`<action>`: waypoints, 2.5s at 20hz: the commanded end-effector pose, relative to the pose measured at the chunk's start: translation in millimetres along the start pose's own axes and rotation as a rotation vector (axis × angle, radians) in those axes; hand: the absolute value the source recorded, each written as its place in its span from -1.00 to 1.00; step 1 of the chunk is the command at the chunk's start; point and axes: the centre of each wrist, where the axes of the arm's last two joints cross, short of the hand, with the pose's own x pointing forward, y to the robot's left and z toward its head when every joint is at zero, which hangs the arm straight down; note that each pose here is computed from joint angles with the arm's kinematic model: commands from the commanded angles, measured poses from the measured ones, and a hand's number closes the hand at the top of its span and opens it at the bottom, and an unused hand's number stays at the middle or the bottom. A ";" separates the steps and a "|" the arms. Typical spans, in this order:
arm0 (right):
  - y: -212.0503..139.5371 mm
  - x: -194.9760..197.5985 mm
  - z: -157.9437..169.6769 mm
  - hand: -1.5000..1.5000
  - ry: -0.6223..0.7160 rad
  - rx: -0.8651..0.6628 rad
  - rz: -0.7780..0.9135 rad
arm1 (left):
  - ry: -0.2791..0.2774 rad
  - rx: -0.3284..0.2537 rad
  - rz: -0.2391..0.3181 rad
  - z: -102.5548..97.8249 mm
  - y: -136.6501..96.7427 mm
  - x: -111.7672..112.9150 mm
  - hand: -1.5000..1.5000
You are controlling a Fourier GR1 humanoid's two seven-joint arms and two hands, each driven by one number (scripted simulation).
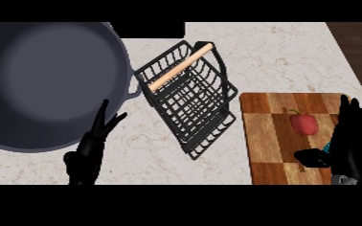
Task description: Pick the bell pepper from the cutting board and place it in the tiered basket
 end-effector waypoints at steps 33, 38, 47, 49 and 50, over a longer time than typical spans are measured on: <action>43.2 49.2 -50.8 -1.00 0.249 0.288 0.142 | 0.187 0.084 -0.051 -2.6 34.4 -33.5 0.00; 76.9 37.3 -35.9 -1.00 0.242 0.297 0.139 | 0.182 0.066 -0.047 -17.4 21.2 -34.9 0.00; 72.5 17.3 -60.7 1.00 0.148 0.283 0.144 | 0.170 0.072 -0.056 -17.4 33.7 -49.5 0.00; 74.5 10.1 -88.5 1.00 0.110 0.252 0.222 | 0.195 0.086 -0.046 -8.8 30.8 -37.0 0.00; 89.0 19.6 -71.5 1.00 0.093 0.237 0.254 | 0.174 0.104 -0.058 -18.9 11.2 -31.3 0.00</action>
